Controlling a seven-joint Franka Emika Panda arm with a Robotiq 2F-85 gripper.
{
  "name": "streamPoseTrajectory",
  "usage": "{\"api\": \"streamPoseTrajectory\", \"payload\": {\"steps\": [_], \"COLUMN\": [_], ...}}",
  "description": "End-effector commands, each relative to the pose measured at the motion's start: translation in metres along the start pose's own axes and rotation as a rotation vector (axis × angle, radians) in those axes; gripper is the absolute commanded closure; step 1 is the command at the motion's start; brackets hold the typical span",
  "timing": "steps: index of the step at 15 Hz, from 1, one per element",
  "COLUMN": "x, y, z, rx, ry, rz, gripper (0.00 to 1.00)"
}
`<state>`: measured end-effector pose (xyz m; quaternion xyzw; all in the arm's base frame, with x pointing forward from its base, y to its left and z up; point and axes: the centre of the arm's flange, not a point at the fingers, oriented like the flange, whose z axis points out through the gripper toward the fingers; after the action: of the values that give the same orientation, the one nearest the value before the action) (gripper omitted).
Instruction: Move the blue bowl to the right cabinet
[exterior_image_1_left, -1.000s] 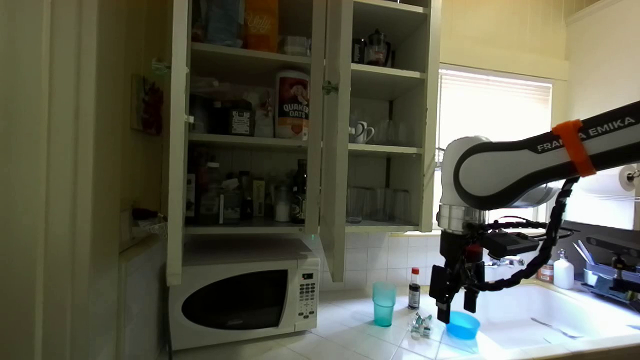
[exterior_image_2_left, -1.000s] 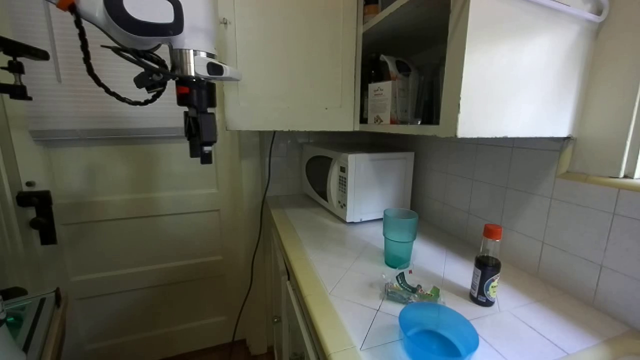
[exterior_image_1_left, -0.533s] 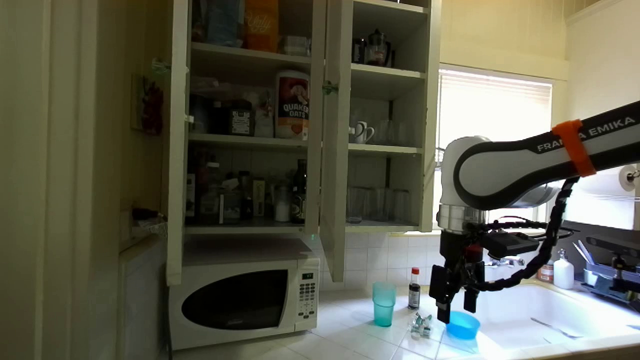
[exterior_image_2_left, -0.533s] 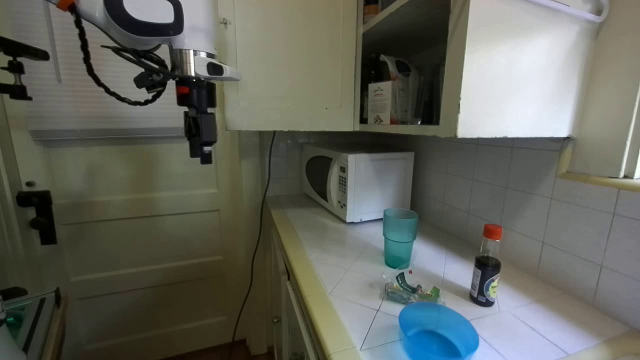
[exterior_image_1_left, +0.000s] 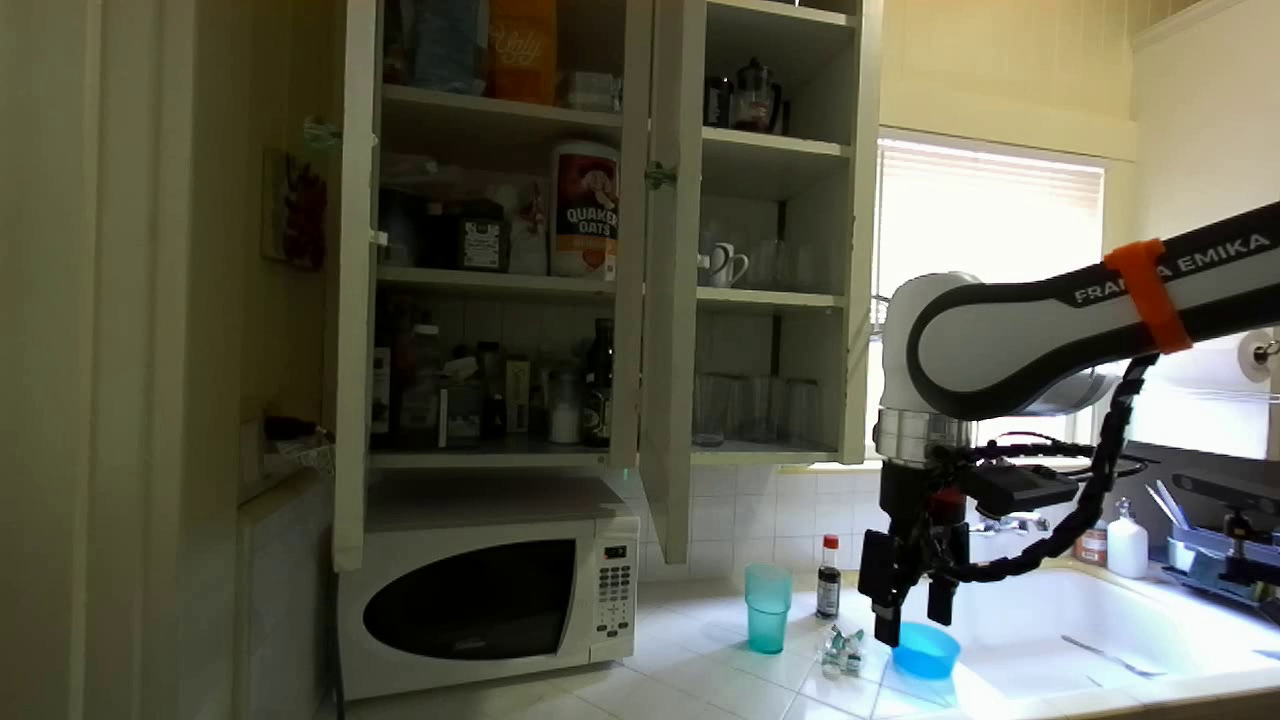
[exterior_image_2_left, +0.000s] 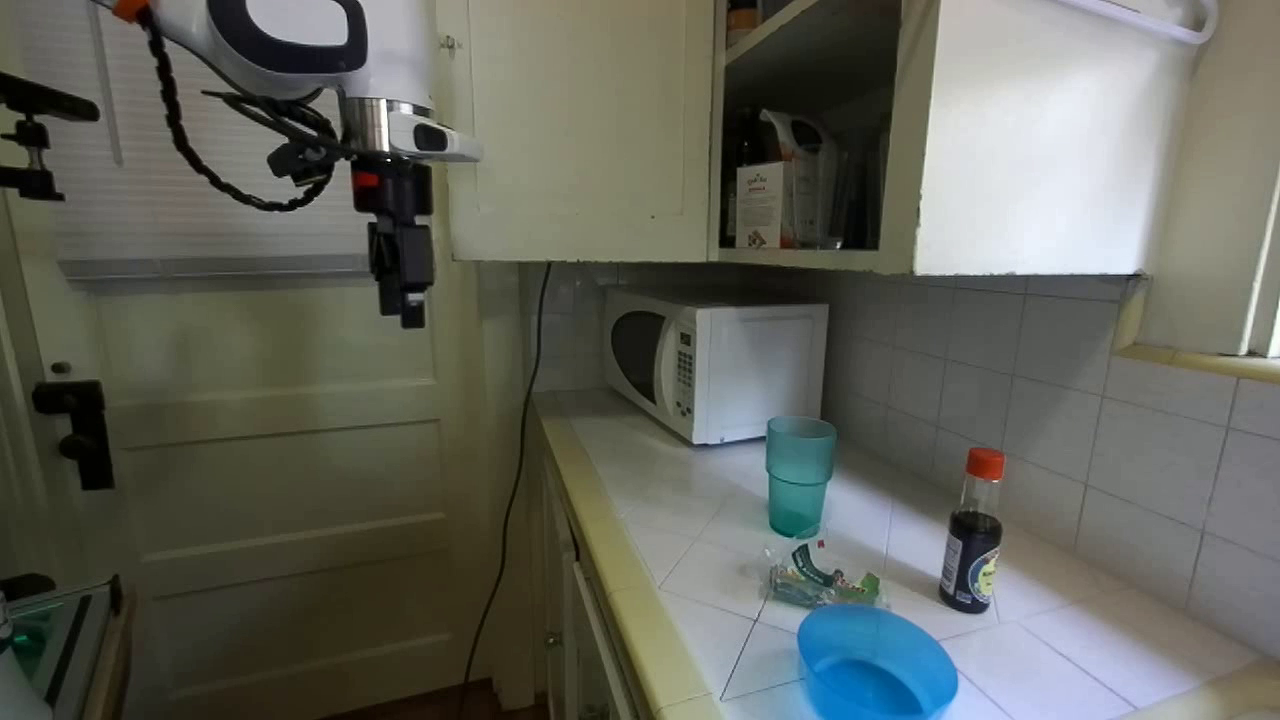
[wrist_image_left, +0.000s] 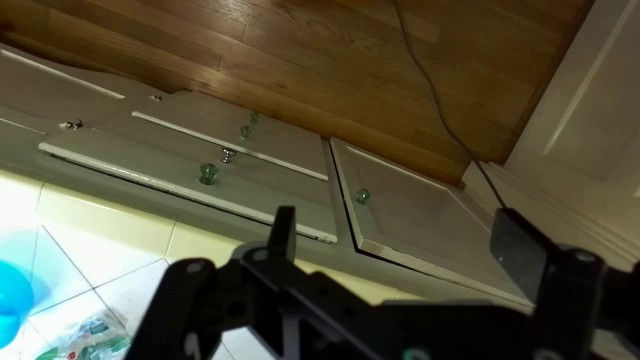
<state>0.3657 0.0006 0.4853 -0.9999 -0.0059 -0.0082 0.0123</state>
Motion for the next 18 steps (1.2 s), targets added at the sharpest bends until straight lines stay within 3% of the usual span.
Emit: {"api": "streamPoseTrajectory", "payload": {"steps": [1, 3, 8, 12, 14, 15, 18], "x": [0.001, 0.002, -0.006, -0.021, -0.02, -0.028, -0.027], "y": [0.011, 0.028, 0.103, 0.167, 0.199, 0.172, 0.194], "z": [-0.004, -0.009, -0.019, -0.026, -0.035, -0.025, -0.032], "rx": [0.002, 0.013, 0.004, -0.06, -0.075, -0.055, -0.062], "ry": [0.03, 0.046, 0.02, -0.088, -0.088, -0.052, -0.052], "rz": [0.045, 0.096, 0.046, -0.068, -0.057, -0.039, -0.038], "gripper": [0.0, 0.0, 0.0, 0.0, 0.0, 0.0, 0.0]}}
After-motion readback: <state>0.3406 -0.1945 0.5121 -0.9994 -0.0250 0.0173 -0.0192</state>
